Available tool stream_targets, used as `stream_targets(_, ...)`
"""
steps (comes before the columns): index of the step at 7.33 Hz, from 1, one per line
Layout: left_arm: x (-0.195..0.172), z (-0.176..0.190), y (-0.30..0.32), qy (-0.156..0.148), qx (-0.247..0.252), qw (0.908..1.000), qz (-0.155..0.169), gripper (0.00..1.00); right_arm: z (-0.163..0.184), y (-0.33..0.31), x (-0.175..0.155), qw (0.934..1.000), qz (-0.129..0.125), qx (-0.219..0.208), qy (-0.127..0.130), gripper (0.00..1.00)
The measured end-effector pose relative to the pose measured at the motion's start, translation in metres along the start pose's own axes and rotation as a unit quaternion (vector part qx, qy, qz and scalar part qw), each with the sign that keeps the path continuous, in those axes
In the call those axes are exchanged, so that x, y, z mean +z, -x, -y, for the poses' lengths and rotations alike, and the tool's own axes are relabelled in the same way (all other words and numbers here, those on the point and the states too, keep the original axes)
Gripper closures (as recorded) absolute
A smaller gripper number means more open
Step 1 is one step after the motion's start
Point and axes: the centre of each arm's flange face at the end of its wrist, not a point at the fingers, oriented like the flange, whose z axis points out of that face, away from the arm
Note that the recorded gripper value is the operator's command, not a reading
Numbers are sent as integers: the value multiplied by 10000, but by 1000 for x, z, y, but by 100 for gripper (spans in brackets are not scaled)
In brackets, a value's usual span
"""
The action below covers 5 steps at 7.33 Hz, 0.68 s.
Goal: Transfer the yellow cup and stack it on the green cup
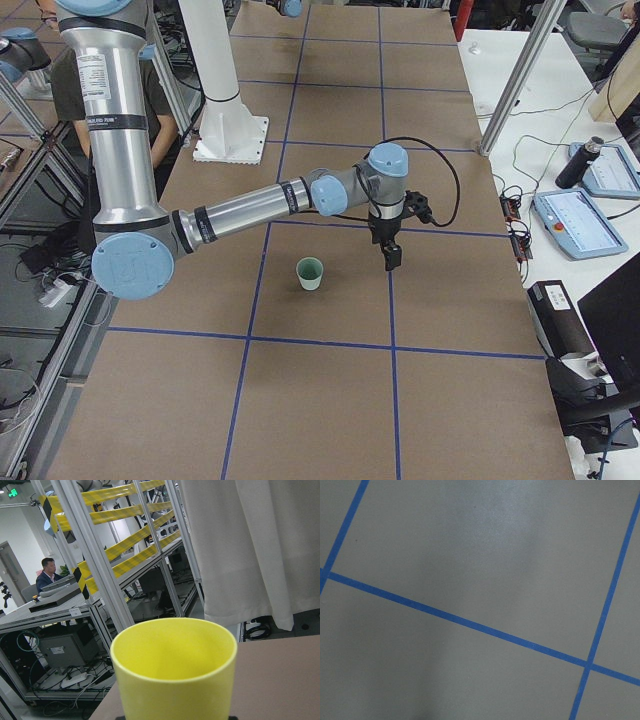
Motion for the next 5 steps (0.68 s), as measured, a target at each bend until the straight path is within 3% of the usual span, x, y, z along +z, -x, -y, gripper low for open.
stream_targets(2, -51, -5, -38, 140, 10, 9992, -380, 53, -1, 3, 0, 9999, 154, 4, 24, 0)
stream_targets(5, -127, -1, -92, -115, 265, 9904, -1350, 49, -1, 5, -2, 9998, 222, -4, 7, 0)
